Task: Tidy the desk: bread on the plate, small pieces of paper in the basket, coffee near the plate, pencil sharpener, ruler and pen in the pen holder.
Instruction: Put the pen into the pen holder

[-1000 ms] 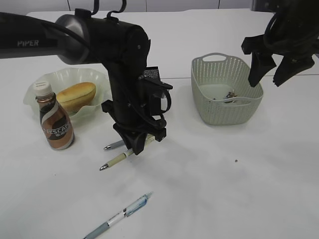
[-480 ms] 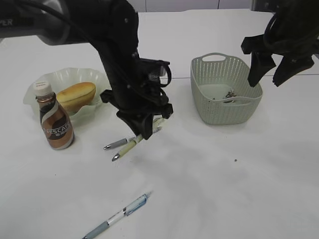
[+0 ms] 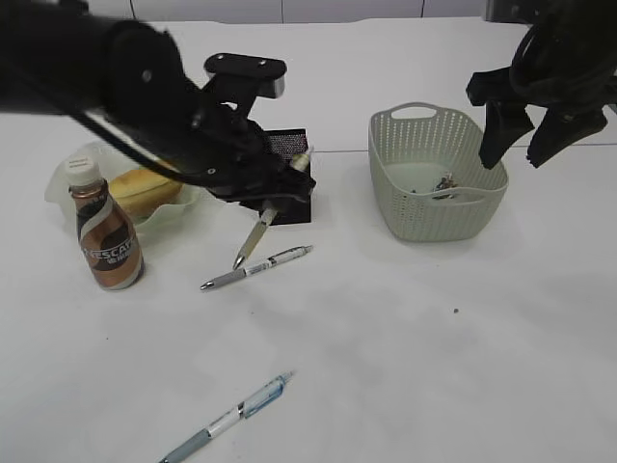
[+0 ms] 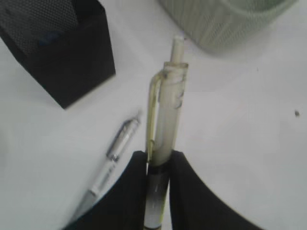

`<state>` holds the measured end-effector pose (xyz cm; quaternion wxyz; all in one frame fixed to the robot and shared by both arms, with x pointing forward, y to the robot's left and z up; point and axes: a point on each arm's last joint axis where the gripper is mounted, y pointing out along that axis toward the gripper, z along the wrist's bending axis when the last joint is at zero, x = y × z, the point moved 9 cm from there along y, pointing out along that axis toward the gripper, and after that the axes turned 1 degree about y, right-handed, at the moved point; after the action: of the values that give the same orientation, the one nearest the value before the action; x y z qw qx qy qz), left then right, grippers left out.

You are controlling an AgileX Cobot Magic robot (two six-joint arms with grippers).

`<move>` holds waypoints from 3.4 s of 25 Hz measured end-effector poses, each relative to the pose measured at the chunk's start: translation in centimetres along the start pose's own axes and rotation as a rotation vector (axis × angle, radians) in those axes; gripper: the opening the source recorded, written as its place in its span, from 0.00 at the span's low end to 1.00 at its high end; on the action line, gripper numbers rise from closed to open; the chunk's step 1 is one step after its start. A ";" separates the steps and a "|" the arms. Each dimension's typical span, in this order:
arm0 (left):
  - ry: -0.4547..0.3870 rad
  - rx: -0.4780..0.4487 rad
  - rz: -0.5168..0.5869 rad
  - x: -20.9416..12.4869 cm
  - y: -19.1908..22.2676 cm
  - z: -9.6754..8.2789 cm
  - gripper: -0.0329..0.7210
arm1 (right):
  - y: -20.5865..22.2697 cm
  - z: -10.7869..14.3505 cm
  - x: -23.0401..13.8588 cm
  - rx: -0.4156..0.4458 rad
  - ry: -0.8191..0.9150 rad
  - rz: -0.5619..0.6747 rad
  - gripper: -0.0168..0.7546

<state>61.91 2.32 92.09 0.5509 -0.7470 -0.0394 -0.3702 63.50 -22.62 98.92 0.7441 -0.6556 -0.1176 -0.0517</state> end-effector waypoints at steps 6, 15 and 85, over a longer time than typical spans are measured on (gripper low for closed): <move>0.054 0.017 -0.387 3.0 -0.2 0.8 0.14 | 0.0 0.0 0.0 0.002 -0.007 0.000 0.56; 0.052 0.043 -0.826 8.8 -2.3 3.2 0.15 | 0.0 0.1 0.0 0.003 -0.010 0.000 0.56; 0.225 0.149 -0.405 8.2 -0.9 5.7 0.65 | 0.1 0.1 0.0 0.005 -0.033 0.002 0.48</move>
<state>70.30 4.69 97.01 0.5200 -0.6351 -0.1542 -0.5501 63.50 -22.54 98.85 0.7436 -0.6547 -0.1294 -0.0398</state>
